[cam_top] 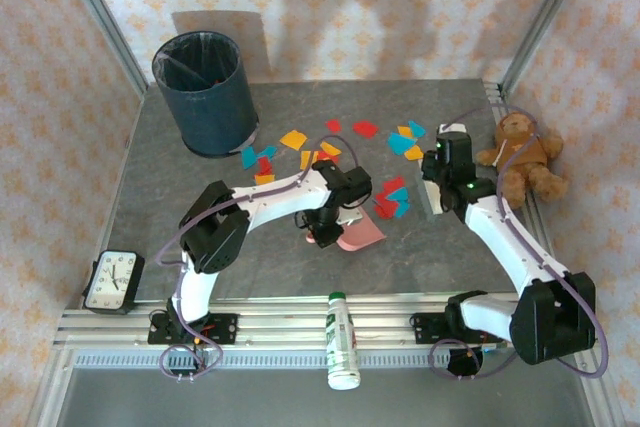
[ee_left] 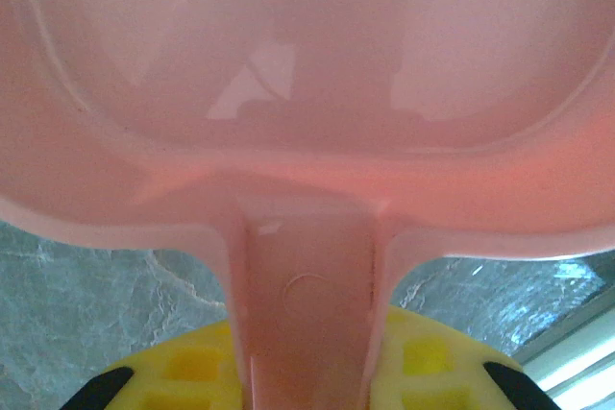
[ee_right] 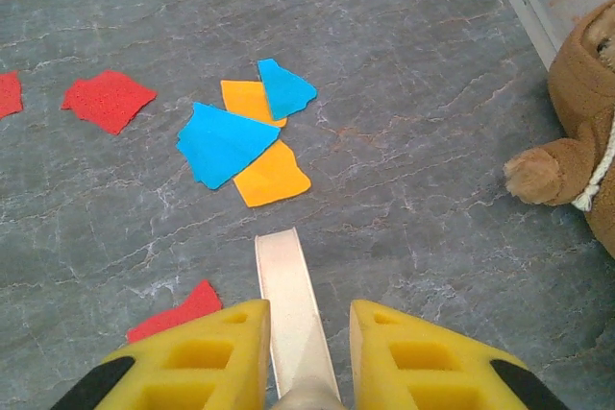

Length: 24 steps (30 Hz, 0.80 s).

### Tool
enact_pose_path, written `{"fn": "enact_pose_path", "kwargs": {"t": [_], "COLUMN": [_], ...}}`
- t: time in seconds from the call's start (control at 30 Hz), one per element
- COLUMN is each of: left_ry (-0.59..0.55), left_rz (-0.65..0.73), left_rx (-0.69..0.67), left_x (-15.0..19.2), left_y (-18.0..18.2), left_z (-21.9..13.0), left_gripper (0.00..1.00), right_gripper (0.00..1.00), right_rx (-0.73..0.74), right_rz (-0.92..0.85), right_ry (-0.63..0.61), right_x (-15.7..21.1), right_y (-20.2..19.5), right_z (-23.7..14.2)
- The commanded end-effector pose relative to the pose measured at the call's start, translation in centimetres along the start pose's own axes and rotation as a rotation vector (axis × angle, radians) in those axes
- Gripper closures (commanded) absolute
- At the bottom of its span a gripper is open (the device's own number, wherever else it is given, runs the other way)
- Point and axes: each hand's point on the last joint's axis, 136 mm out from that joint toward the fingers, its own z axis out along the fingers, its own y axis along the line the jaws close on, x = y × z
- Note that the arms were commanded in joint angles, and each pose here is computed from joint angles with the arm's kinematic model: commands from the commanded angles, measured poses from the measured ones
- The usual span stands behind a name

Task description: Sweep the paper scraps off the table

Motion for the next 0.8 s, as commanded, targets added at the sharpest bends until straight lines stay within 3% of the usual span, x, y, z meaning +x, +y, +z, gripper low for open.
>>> {"fn": "enact_pose_path", "kwargs": {"t": [0.0, 0.77], "left_ry": [0.031, 0.014], "left_rz": [0.019, -0.031], "left_rx": [-0.005, -0.007], "left_x": [-0.1, -2.7], "left_y": [-0.2, 0.0], "left_z": [0.0, 1.3], "left_gripper": [1.00, 1.00], "right_gripper": [1.00, 1.00], "right_rx": [-0.032, -0.187], "right_rz": [0.022, -0.020], "right_ry": [-0.027, 0.080], "right_x": [-1.1, 3.4], "right_y": [1.0, 4.6], "right_z": [0.2, 0.0]}}
